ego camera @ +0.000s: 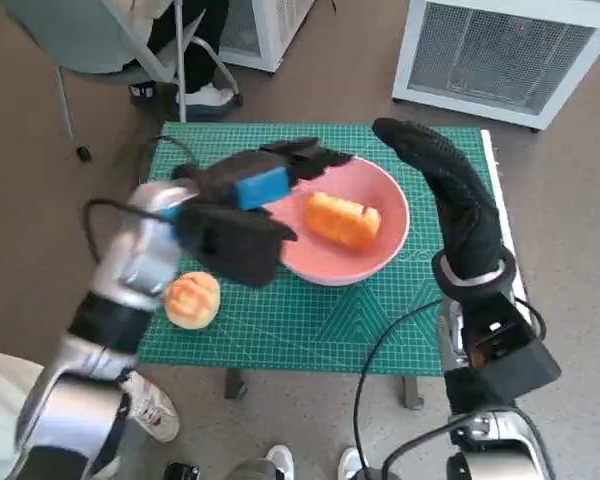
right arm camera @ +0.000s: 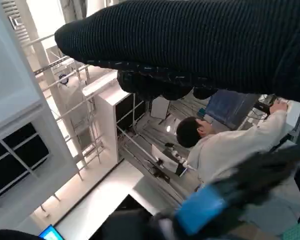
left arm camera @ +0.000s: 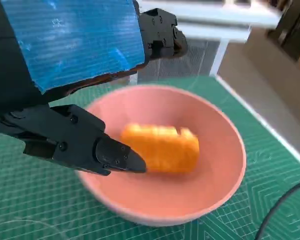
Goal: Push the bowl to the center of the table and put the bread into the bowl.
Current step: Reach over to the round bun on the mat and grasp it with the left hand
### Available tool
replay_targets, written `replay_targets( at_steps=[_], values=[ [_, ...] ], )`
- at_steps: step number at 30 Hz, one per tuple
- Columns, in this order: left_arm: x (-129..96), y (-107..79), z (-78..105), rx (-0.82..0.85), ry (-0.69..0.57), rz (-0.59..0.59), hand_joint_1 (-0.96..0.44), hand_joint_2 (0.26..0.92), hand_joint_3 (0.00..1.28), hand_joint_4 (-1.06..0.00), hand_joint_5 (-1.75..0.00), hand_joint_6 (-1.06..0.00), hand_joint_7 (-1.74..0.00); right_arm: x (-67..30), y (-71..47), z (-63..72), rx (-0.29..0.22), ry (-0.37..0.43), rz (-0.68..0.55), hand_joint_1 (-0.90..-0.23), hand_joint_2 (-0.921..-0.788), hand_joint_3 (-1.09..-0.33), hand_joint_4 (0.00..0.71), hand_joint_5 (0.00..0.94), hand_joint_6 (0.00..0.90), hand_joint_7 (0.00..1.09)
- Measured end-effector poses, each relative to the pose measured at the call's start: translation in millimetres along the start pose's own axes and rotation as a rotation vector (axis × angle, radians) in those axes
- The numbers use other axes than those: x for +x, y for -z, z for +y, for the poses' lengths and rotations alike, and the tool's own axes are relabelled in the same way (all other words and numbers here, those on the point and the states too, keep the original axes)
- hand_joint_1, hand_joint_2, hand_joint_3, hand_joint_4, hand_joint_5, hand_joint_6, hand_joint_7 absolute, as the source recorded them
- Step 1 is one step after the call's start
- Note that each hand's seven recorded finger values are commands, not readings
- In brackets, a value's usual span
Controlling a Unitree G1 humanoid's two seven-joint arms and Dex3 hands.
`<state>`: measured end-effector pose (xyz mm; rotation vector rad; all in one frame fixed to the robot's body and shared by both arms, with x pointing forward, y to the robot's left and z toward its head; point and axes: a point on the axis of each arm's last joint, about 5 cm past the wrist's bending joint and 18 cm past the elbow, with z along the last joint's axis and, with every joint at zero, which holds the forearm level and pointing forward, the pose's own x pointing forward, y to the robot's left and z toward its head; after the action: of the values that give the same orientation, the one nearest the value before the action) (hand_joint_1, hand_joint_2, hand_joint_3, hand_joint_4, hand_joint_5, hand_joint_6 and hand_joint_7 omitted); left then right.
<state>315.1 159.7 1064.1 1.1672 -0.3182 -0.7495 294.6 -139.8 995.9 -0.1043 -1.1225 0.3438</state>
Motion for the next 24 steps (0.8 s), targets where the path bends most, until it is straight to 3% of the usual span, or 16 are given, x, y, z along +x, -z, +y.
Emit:
replay_targets(
  at_steps=[8, 13, 18, 24],
  values=[
    [-61.7, 5.0, -0.8, 0.018, -0.101, -0.006, -0.16, 0.856, 0.0, -0.1, -0.01, -0.22, -0.08, 0.4, -0.4, 0.7, 0.004, 0.001, 0.0, -0.628, -0.921, -0.885, 0.105, 0.441, -0.001, 0.77],
    [-96.6, 17.0, -9.4, 0.048, -0.094, 0.083, -0.15, 0.854, 0.0, -0.12, -0.01, -0.24, -0.07, -1.4, 0.0, 0.8, 0.007, 0.004, 0.011, -0.633, -0.921, -0.886, 0.1, 0.451, -0.001, 0.77],
    [-116.6, 26.7, -21.8, 0.04, -0.056, 0.173, -0.14, 0.852, 0.0, -0.14, -0.02, -0.25, -0.06, -1.0, 0.4, 3.8, 0.017, 0.004, 0.011, -0.635, -0.921, -0.886, 0.095, 0.458, -0.001, 0.77],
    [-125.3, 33.1, -37.3, 0.016, -0.025, 0.212, -0.13, 0.853, 0.0, -0.17, -0.02, -0.26, -0.05, -0.8, 0.6, 5.2, 0.022, 0.004, 0.011, -0.634, -0.921, -0.888, 0.091, 0.468, -0.001, 0.76]
  ],
)
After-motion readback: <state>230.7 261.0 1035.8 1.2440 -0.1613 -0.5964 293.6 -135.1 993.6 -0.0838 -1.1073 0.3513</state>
